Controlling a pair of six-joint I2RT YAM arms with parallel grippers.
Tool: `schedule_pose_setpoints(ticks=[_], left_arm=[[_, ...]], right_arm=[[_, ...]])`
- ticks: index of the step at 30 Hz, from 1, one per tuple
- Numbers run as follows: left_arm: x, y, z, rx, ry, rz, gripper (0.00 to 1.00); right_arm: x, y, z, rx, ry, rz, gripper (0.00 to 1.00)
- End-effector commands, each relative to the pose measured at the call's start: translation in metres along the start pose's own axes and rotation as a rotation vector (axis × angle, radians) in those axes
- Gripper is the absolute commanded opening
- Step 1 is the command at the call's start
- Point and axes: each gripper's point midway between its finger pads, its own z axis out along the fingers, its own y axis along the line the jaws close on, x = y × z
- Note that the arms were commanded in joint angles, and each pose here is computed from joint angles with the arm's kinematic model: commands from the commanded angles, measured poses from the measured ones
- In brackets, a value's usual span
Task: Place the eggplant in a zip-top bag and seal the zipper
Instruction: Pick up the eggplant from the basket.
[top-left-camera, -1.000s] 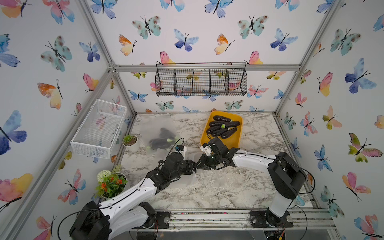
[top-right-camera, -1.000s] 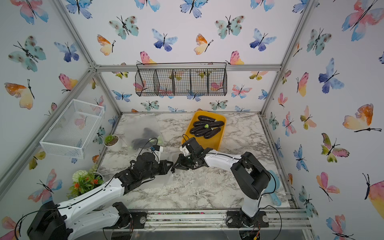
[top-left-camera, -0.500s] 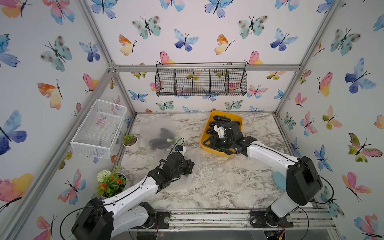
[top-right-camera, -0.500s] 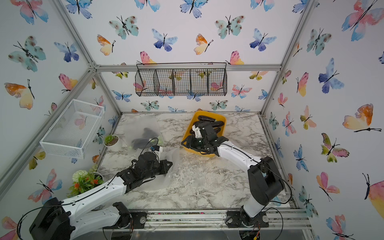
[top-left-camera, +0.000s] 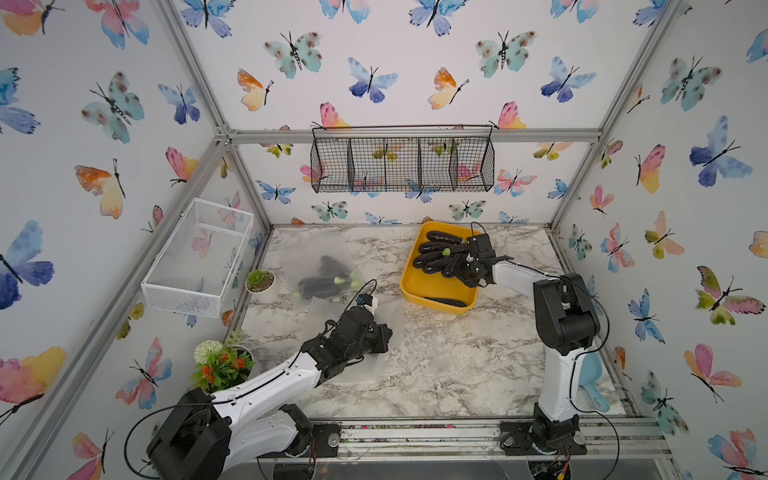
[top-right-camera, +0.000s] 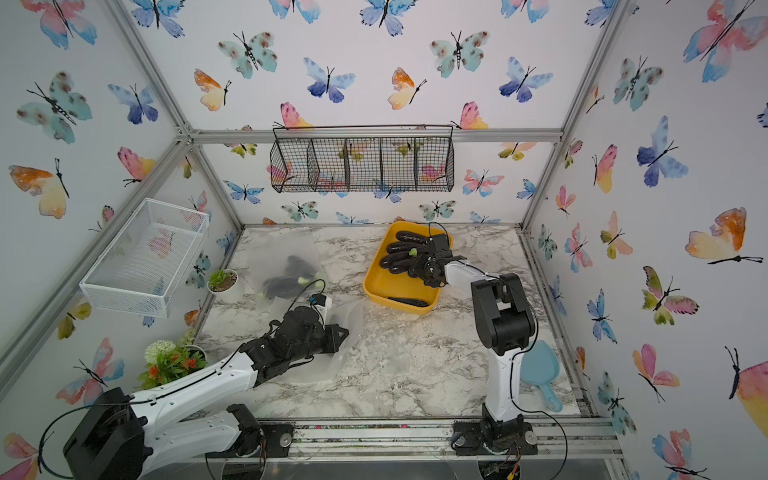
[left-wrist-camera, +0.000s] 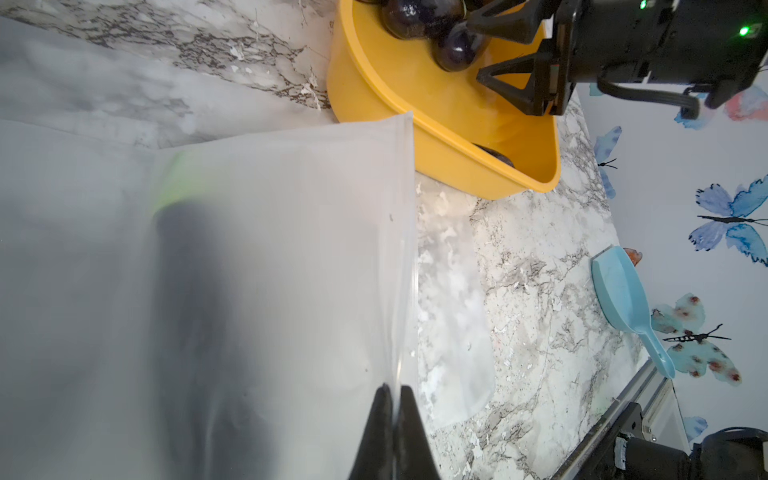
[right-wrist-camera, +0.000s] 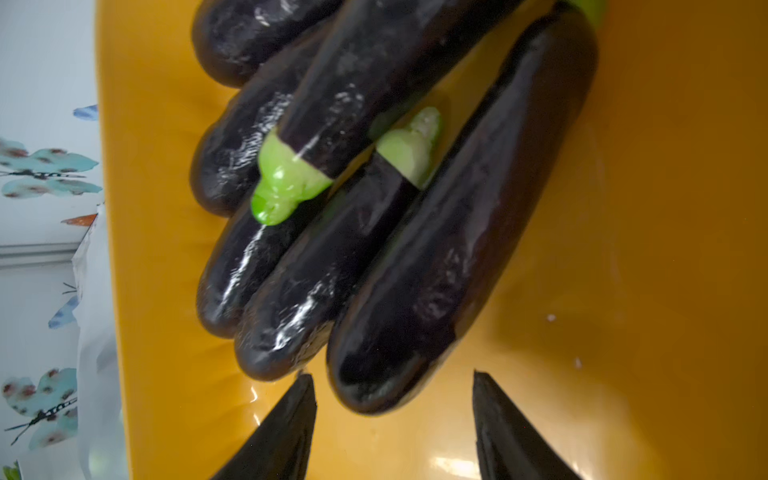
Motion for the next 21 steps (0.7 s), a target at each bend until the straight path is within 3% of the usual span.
schedule_pose_setpoints(ticks=[1,6,11,14,18,21], left_arm=[[-0.009,-0.006,-0.004,-0.004,-0.023,0.021,0.00],[-0.012,-0.002,-0.006,-0.034,-0.029,0.031,0.00],[-0.013,0.002,-0.003,-0.055,-0.034,0.041,0.00],[-0.013,0.002,0.004,-0.048,-0.024,0.040,0.00],[-0.014,0.000,0.011,-0.047,-0.018,0.043,0.00],[-0.016,0.003,0.011,-0.062,-0.027,0.050,0.00]], right_arm=[[-0.011,-0.006,0.009,0.026,-0.040,0.096,0.61],[-0.011,0.001,0.004,-0.008,-0.026,0.109,0.51],[0.005,0.036,-0.057,-0.173,0.018,0.001,0.47],[0.051,0.058,-0.092,-0.280,0.144,-0.175,0.40],[0.142,0.081,-0.136,-0.484,0.366,-0.451,0.39],[0.205,0.080,-0.166,-0.594,0.549,-0.562,0.38]])
